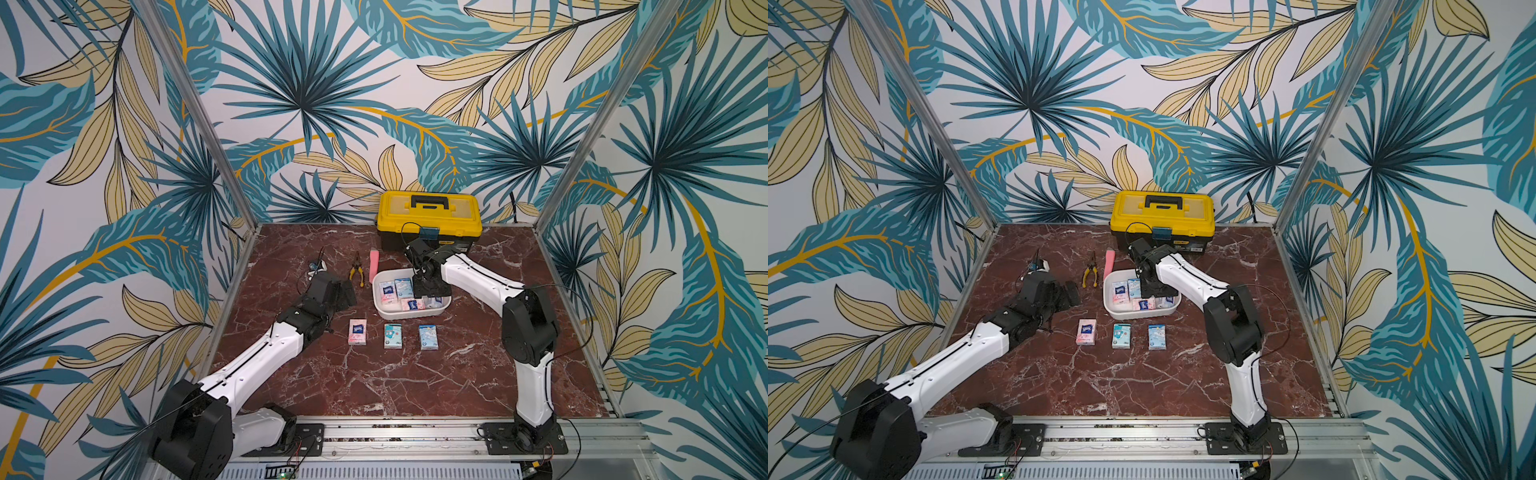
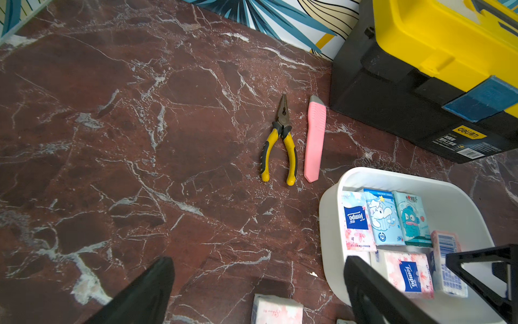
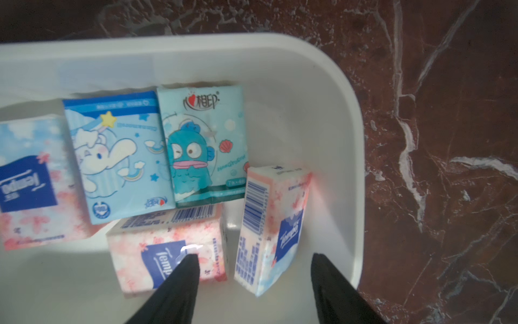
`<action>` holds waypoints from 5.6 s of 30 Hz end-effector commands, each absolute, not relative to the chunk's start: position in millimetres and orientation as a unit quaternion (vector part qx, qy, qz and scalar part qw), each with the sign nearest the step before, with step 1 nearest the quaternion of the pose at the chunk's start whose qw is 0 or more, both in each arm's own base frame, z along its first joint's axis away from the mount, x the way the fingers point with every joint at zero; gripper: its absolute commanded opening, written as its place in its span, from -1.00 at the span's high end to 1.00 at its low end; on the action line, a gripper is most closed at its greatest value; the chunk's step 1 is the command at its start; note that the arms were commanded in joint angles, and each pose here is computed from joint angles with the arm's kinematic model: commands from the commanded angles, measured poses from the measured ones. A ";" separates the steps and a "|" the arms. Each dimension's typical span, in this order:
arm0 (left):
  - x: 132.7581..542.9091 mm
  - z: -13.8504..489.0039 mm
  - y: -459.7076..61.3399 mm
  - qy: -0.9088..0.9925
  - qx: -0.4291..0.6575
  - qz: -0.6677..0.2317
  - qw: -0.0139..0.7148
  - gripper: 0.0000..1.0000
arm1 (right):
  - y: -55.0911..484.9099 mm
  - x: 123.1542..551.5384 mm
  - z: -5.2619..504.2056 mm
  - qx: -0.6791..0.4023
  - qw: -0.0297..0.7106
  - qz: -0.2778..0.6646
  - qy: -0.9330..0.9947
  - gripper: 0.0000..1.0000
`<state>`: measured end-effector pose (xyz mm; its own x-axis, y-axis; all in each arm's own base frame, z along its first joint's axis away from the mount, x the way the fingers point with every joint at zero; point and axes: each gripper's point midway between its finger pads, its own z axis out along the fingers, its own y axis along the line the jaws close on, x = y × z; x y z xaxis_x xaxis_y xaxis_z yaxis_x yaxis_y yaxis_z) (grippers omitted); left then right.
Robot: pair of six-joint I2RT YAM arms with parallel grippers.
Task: Take the pocket tissues out of the storage box
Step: Pick up the pocket tissues from the storage box, then place the pocket tissues at the center of the board, then pick up the pocket tissues from the storage box.
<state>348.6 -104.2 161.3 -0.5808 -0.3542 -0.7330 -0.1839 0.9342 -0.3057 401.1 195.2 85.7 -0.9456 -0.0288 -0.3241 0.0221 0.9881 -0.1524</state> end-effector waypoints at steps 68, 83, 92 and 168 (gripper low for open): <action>366.7 162.5 -109.3 0.888 -0.150 -0.093 0.424 -1.00 | 108.6 294.4 85.0 0.007 0.111 -0.168 0.980 0.53; 361.0 157.2 -108.6 0.894 -0.153 -0.091 0.411 -1.00 | 113.8 285.9 39.4 -0.010 0.066 -0.165 0.984 0.52; 359.2 154.7 -107.1 0.896 -0.156 -0.088 0.407 -1.00 | 114.8 271.7 29.0 -0.027 0.043 -0.160 0.986 0.50; 422.9 66.4 -265.1 0.981 -0.092 -0.047 0.162 -0.36 | 62.8 294.6 242.5 0.055 0.436 0.023 0.898 -0.99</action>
